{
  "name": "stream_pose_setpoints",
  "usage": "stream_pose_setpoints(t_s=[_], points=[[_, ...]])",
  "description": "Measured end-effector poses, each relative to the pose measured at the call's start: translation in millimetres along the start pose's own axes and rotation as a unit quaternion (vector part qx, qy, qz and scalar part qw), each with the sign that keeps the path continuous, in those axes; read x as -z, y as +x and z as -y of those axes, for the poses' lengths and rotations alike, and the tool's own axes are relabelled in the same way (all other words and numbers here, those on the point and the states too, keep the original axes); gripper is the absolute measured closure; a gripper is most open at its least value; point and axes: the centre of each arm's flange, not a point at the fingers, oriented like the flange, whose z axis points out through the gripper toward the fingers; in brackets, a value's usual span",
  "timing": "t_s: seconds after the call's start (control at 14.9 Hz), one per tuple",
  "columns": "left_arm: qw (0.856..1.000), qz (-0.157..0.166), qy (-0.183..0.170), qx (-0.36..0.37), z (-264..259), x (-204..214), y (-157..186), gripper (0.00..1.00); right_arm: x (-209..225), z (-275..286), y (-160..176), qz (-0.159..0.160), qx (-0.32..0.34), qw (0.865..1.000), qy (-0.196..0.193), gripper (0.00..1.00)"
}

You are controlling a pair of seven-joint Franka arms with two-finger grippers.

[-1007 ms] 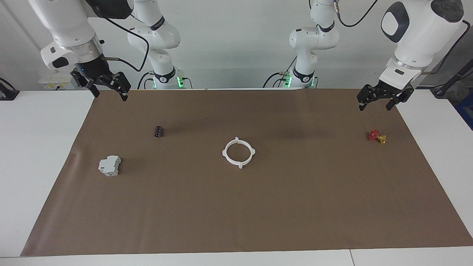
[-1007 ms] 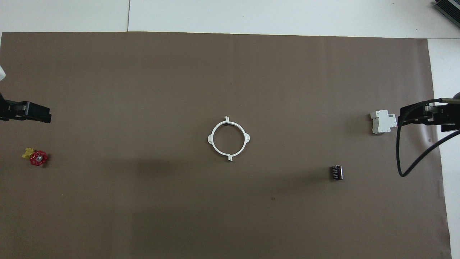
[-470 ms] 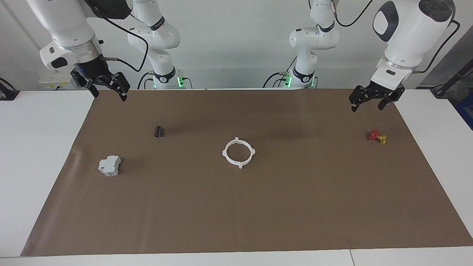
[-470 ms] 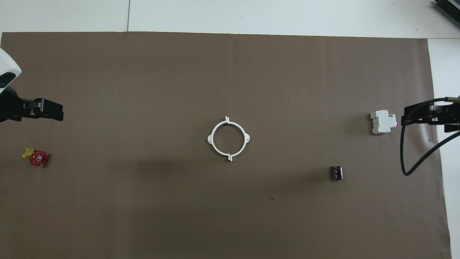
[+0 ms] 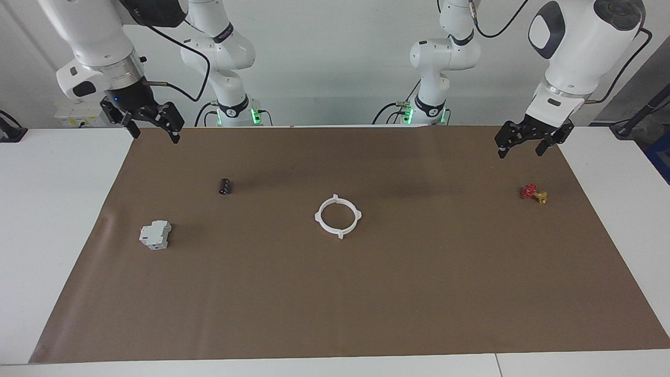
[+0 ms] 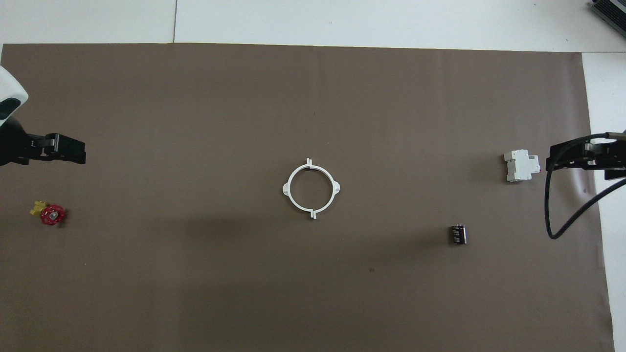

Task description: Assemble drain pipe with both arms

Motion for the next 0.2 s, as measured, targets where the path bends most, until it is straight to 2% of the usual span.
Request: stream_pose_setpoints(t_s=[0.2], points=[[1.0,0.0,0.0,0.0,0.0,0.1,0.0,0.0,-0.3,-6.7,0.9,0.001,0.002,1.0,0.001,0.0]])
